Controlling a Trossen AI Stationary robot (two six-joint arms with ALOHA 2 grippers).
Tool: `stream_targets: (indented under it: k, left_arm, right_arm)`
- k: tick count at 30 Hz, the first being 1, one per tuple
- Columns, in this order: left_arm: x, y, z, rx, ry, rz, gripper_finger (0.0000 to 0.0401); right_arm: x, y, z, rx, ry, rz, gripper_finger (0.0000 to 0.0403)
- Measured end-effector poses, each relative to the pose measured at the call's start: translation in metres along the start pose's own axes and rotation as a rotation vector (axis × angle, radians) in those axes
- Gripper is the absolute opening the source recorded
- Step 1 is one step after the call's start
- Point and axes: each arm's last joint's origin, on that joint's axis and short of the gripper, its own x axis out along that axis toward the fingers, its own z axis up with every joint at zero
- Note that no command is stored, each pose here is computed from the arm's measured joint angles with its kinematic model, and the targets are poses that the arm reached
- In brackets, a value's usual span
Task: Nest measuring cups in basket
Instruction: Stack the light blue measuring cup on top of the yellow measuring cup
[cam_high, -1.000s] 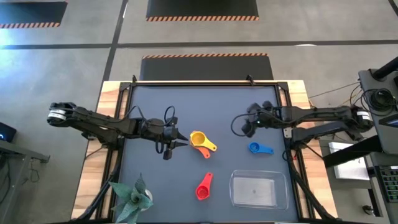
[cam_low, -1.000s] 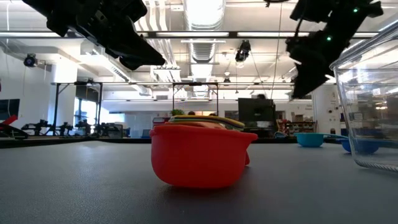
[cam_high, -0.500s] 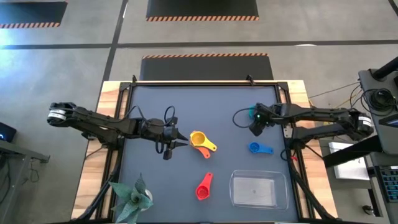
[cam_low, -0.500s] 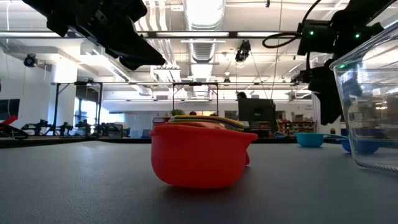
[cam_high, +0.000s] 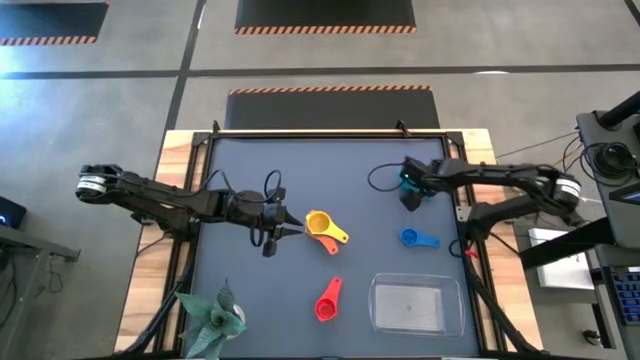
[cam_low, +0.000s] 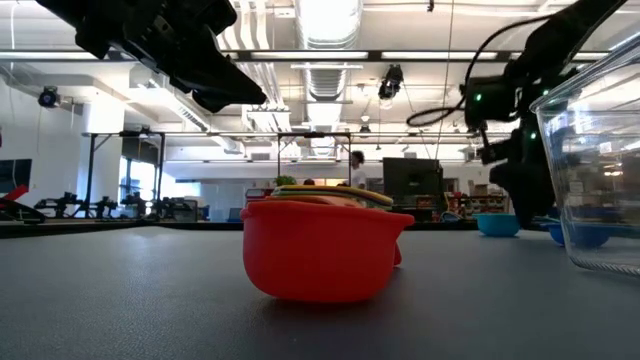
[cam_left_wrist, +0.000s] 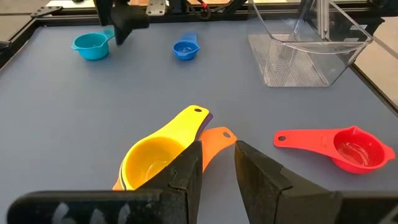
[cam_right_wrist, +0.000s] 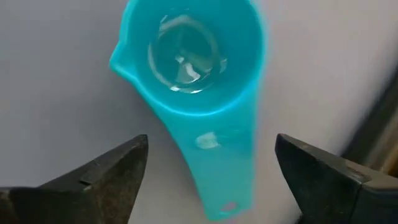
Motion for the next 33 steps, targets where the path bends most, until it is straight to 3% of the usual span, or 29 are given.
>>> stream_targets:
  k: [4,8,11,16,24,33]
  left_arm:
    - [0.000,0.000,0.000,0.000,0.000,0.000,0.0077]
    - [0.000,0.000,0.000,0.000,-0.001,0.000,0.0077]
    - [0.000,0.000,0.000,0.001,-0.001,0.000,0.0077]
    - [0.000,0.000,0.000,0.002,-0.001,0.000,0.0077]
    - [0.000,0.000,0.000,0.003,-0.003,0.001,0.0077]
    - [0.000,0.001,0.001,0.003,-0.008,0.024,0.0077]
  right_arm:
    - [0.017,0.001,0.006,-0.028,0.075,0.064,0.0340]
    - [0.025,0.004,0.007,-0.055,0.112,0.071,0.0308]
    - [0.023,0.004,0.009,-0.058,0.100,0.086,0.0253]
    - [0.008,0.003,0.014,-0.067,0.007,0.113,0.0128]
    - [-0.025,0.005,0.016,-0.050,-0.146,0.185,0.0131]
    - [-0.071,0.044,0.020,-0.082,-0.340,0.450,0.0131]
